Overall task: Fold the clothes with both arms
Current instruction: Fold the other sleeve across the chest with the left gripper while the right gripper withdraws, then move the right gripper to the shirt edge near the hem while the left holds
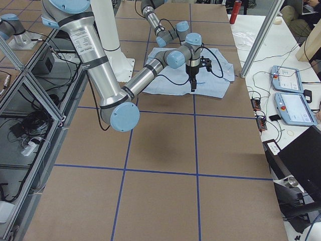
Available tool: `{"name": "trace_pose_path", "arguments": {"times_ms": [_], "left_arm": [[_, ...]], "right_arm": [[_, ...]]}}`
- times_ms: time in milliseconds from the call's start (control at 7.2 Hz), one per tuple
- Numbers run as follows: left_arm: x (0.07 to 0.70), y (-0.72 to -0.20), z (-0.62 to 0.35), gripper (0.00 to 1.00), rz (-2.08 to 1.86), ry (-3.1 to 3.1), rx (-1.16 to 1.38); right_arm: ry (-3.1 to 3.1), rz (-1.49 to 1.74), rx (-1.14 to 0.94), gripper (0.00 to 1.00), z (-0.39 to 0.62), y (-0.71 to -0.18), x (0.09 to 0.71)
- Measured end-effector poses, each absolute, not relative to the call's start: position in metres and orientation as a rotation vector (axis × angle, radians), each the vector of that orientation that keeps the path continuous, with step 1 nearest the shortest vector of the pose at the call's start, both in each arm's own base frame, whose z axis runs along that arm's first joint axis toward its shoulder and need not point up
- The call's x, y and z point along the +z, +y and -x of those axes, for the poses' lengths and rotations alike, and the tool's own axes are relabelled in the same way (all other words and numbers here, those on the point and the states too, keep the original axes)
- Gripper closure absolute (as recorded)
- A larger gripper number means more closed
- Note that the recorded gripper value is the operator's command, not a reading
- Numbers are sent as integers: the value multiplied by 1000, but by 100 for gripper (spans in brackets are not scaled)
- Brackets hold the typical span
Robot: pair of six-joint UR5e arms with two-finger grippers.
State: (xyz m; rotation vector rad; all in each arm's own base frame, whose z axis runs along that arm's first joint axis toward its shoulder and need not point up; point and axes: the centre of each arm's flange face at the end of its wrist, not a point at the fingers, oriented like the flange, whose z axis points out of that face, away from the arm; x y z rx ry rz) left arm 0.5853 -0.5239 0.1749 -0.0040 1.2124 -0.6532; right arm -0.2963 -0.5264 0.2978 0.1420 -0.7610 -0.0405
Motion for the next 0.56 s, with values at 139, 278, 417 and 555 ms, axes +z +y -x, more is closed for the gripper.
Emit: {"name": "trace_pose_path", "arguments": {"times_ms": [139,278,417,555], "left_arm": [[187,-502,-556,1,-11,1192,-587],[193,-479,-522,1,-44,1159,-511],[200,-455,-484,1,-90,1123,-422],[209,-432,-448,1,-135,1094,-340]], "right_arm": [[-782,-115,-9,0,309,-505,291],[-787,-99,14,0,332,-476,284],[-771,-102,37,0,363,-440,280],[-757,-116,60,0,398,-401,280]]}}
